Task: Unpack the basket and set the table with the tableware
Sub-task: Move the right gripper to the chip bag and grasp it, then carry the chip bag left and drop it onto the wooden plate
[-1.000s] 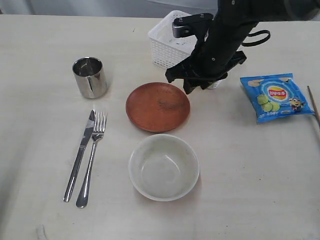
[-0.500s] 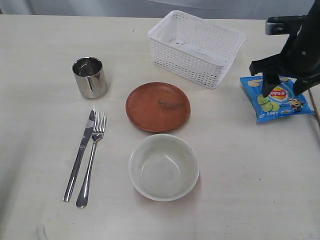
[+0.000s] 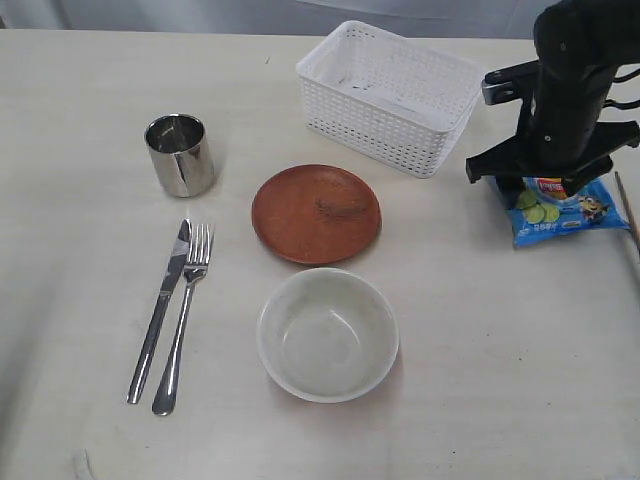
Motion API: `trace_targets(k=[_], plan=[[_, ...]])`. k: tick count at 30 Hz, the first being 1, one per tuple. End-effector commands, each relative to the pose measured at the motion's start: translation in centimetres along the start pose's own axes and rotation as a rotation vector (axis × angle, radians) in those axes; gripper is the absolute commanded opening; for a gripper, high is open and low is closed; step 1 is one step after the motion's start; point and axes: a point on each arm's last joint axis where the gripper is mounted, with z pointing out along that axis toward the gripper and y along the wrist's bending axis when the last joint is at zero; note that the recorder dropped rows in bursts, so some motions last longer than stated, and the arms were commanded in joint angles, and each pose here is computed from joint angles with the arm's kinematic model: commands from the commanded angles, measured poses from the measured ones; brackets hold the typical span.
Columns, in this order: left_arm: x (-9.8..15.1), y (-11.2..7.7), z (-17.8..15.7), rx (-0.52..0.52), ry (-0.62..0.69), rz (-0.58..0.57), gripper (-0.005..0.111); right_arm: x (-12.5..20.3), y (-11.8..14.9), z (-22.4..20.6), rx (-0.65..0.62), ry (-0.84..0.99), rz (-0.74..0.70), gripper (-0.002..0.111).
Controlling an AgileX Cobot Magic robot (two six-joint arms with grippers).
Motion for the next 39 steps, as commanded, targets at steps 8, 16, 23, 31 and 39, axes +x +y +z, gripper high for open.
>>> trace_targets(k=[8, 16, 23, 31, 39], plan=[[0.0, 0.0, 0.0, 0.006, -0.008, -0.005, 0.0, -0.1, 0.5, 0.2, 0.017, 0.008, -0.074, 0.0], [0.0, 0.0, 0.0, 0.006, -0.008, -0.005, 0.0, 0.3, -0.6, -4.6, -0.008, -0.089, -0.052, 0.0], [0.0, 0.0, 0.0, 0.006, -0.008, -0.005, 0.0, 1.7, 0.1, -10.4, -0.06, -0.221, -0.077, 0.0], [0.0, 0.0, 0.0, 0.006, -0.008, -0.005, 0.0, 4.1, 8.1, -14.8, -0.188, -0.345, -0.317, 0.0], [0.0, 0.0, 0.0, 0.006, -0.008, -0.005, 0.0, 4.2, 16.5, -13.5, -0.247, -0.339, -0.5, 0.0]])
